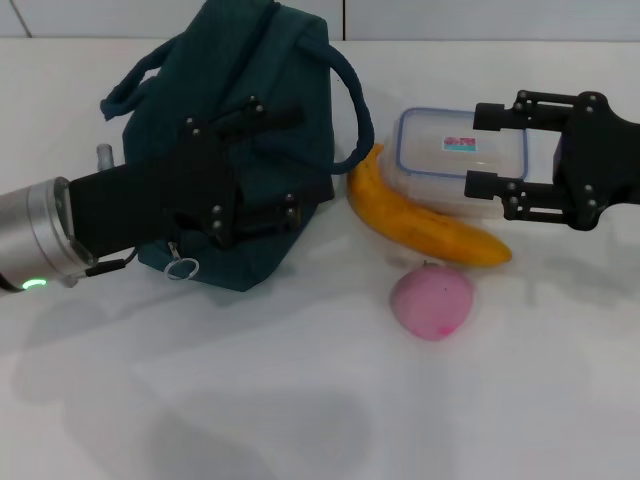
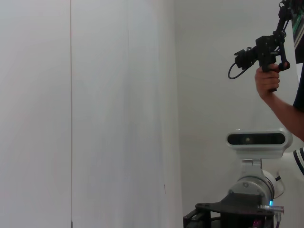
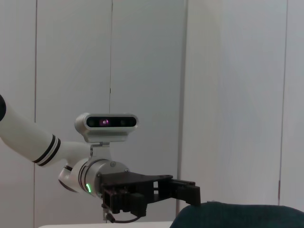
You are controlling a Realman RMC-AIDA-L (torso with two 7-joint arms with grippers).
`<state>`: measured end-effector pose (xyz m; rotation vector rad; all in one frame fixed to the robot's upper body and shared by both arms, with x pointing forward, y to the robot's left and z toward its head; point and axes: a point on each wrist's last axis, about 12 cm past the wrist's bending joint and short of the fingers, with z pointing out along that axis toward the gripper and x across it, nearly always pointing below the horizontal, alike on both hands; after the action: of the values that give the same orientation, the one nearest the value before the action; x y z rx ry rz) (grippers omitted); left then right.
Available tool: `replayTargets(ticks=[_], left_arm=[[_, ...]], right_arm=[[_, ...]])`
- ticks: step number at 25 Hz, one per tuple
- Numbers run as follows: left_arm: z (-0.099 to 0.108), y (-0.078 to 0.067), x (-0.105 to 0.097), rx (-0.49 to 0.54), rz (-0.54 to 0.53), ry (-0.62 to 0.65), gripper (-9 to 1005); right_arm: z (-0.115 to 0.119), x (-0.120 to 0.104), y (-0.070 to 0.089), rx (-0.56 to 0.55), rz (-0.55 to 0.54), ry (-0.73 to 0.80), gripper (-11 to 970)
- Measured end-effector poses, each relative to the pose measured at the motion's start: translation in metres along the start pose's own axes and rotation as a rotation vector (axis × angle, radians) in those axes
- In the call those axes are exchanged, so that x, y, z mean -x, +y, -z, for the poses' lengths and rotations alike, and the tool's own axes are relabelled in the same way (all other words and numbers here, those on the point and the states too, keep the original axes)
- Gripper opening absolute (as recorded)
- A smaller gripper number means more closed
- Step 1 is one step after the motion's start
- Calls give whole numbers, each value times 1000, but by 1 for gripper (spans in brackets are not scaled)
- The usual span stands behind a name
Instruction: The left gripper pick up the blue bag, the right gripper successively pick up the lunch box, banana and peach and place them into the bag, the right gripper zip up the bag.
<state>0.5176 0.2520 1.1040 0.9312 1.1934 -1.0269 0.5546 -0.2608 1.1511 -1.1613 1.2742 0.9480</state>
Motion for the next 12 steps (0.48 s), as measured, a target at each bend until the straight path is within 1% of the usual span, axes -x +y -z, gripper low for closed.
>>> replayTargets(ticks=[12], left_arm=[[1,-1,0,2,12,-5,785]], right_arm=[[-2,0,1,-2,20,-6,640]])
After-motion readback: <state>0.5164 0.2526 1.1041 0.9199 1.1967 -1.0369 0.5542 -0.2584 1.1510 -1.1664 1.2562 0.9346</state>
